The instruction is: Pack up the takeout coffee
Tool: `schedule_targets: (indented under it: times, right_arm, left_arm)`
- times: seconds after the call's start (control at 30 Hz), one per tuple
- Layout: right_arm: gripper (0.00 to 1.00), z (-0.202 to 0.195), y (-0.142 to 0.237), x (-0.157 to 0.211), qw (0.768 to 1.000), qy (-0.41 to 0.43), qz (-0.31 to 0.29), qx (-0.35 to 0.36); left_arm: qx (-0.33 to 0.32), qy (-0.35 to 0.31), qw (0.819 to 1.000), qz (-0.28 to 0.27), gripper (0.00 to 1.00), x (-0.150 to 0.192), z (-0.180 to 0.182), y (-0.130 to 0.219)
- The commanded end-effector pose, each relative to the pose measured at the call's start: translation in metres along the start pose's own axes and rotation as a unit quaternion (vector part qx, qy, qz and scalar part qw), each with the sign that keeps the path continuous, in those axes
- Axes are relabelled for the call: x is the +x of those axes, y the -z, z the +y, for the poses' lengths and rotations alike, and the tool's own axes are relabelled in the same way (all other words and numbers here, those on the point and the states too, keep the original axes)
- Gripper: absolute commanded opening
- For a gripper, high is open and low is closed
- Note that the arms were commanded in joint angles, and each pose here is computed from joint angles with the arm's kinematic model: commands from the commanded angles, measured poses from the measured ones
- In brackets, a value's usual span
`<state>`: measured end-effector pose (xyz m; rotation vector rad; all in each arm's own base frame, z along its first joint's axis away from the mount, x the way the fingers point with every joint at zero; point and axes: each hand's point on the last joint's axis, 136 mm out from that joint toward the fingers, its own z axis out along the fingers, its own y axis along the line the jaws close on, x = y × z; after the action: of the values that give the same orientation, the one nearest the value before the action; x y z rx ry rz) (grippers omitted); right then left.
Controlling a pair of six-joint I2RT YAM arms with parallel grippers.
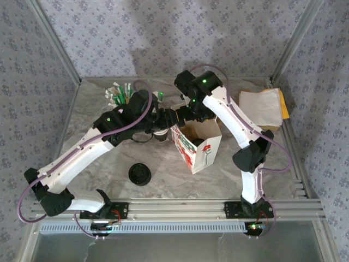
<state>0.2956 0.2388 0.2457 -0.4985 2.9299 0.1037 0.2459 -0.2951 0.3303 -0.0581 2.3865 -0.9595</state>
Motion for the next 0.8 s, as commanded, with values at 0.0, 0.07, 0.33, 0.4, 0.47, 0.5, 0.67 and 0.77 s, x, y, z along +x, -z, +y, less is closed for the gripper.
schedule_targets:
  times: [0.0,0.07,0.33,0.4,0.47,0.5,0.67,0.77]
  right_arm:
    - [0.93,-0.018,0.022,0.040,0.998,-0.006,0.058,0.028]
    - [0.92,-0.019,0.026,0.037,0.998,-0.008,0.048,0.028]
    - [0.92,-0.021,0.043,0.023,1.000,-0.024,0.006,0.014]
    - [0.92,-0.021,0.048,0.021,1.000,-0.026,-0.002,0.006]
    - [0.92,-0.021,0.052,0.020,0.999,-0.030,-0.011,0.001]
    - [0.92,-0.020,0.055,0.019,0.999,-0.030,-0.016,-0.002]
    - [0.92,-0.015,0.069,0.016,0.998,-0.036,-0.043,-0.025]
    - [0.92,-0.011,0.079,0.014,0.996,-0.038,-0.064,-0.046]
  left_arm:
    - [0.005,-0.004,1.000,-0.009,0.39,-0.003,-0.005,0.004]
    - [0.004,-0.004,1.000,-0.010,0.39,-0.003,-0.005,0.004]
    - [0.006,-0.005,1.000,-0.011,0.40,-0.003,-0.006,0.005]
    - [0.004,-0.005,1.000,-0.011,0.41,-0.003,-0.005,0.005]
    - [0.005,-0.005,1.000,-0.012,0.42,-0.003,-0.006,0.005]
    - [0.005,-0.006,1.000,-0.012,0.43,-0.003,-0.006,0.005]
    - [0.005,-0.006,1.000,-0.013,0.46,-0.003,-0.007,0.005]
    - [0.005,-0.008,1.000,-0.016,0.50,-0.004,-0.007,0.007]
